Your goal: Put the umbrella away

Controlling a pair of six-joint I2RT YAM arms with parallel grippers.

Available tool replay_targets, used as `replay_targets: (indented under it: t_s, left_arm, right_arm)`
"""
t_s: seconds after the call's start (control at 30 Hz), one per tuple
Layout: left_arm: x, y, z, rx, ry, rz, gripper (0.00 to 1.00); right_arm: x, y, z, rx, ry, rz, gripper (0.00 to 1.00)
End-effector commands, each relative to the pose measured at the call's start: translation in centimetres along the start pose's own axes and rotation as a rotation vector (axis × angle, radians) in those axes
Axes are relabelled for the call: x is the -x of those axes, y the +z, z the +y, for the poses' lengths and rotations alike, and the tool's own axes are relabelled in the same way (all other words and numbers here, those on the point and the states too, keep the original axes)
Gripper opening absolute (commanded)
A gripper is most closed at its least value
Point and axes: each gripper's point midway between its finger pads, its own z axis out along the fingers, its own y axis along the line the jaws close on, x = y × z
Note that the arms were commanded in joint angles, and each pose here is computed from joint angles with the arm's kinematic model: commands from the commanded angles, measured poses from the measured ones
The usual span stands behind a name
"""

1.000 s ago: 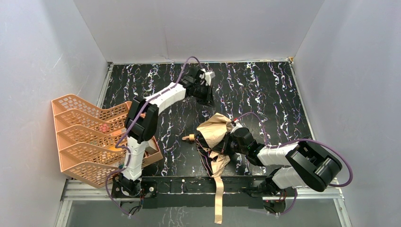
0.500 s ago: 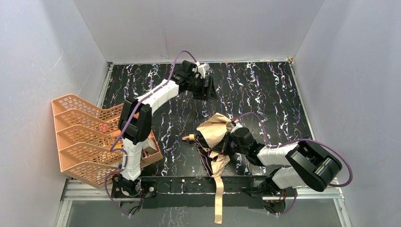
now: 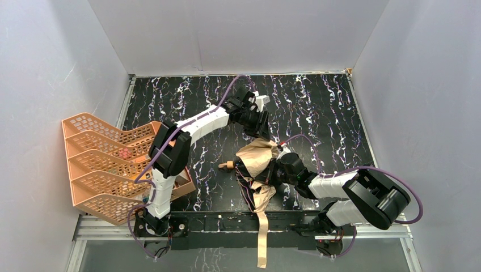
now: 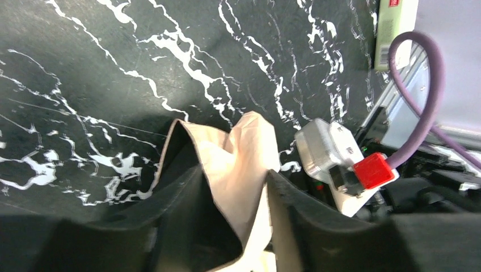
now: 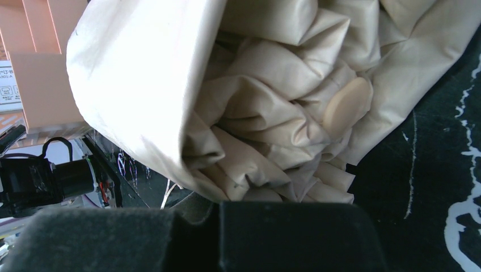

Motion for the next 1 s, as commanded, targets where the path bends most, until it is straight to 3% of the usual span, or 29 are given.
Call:
replay_targets:
  t_s: [0.0, 0.17, 0.63, 0.97]
  left_arm:
    - [1.0, -1.2, -0.6, -0.003, 0.021, -0.013, 0.33]
    - [1.6, -1.3, -0.4, 0.022, 0.022, -0.028, 0.0]
    - [8.2, -6.0, 2.3, 0.089, -0.046, -0.229, 0.0]
    - [10.6, -8.8, 3.5, 0.213, -0.039, -0.354, 0.0]
  right_arm:
    - [-4.3, -1.5, -7.7, -0.282, 0.004, 0.127, 0.0]
    - [-4.4, -1.5, -7.8, -0.285, 0.006, 0.128, 0.0]
    - [-4.6, -1.6, -8.1, -0.299, 0.016, 0.133, 0.0]
    - [-4.8, -1.5, -8.2, -0.301, 0.02, 0.141, 0.0]
